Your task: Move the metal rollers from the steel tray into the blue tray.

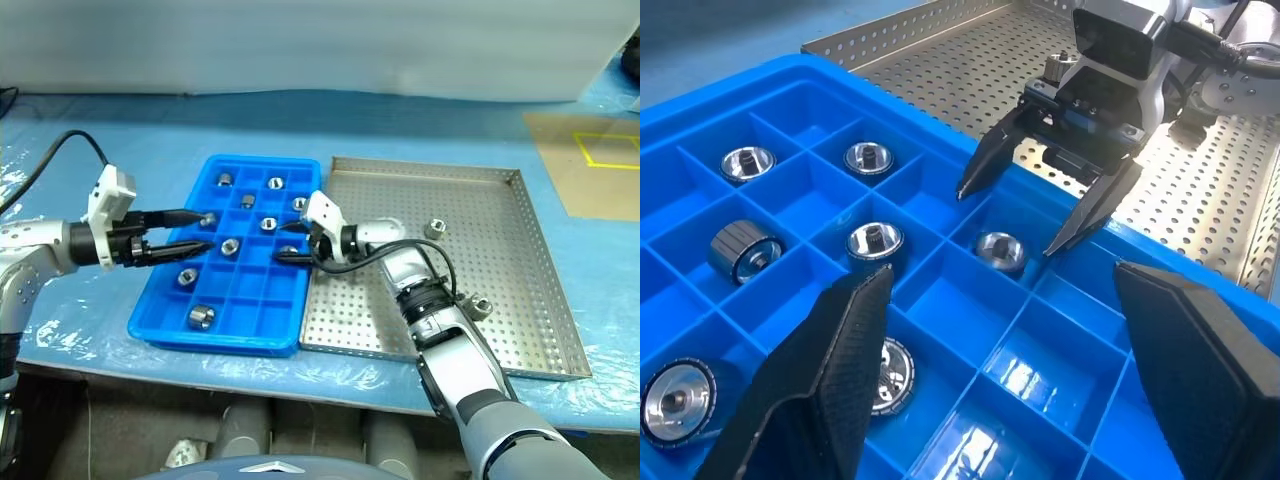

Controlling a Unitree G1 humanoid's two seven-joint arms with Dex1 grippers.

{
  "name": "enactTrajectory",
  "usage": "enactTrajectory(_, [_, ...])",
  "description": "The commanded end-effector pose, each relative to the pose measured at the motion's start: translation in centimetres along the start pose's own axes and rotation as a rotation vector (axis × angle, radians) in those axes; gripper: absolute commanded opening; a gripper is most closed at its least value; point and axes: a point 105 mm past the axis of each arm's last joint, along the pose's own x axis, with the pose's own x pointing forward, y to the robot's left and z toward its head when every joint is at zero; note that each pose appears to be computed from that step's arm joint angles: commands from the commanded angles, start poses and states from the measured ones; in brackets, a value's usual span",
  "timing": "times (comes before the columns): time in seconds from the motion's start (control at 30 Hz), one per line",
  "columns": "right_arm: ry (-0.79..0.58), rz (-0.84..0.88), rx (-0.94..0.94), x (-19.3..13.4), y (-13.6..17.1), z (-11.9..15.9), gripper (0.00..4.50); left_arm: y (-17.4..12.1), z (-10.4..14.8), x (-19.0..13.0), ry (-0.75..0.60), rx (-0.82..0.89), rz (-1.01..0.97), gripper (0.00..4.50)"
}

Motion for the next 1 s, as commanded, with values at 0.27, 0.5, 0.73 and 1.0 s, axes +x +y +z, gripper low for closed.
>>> enactTrajectory(0.27, [-0.099, -0.279, -0.108, -6.2, -4.2, 4.7, 3.27, 2.4, 5.5, 2.7, -0.117, 0.135, -0.084, 3.72])
enactTrajectory(0.5, [-0.021, -0.512, -0.079, -12.2, -6.9, 2.8, 3.27, 2.1, 5.8, 7.0, -0.121, 0.17, -0.223, 3.72])
enactTrajectory(0.73, [0.075, -0.719, 0.034, -16.9, -8.5, -2.4, 3.27, 1.1, 5.7, 9.5, -0.132, 0.185, -0.306, 3.72])
enactTrajectory(1.0, [0.128, -0.763, 0.067, -17.8, -8.6, -5.0, 3.27, 0.9, 5.4, 9.5, -0.135, 0.168, -0.318, 3.72])
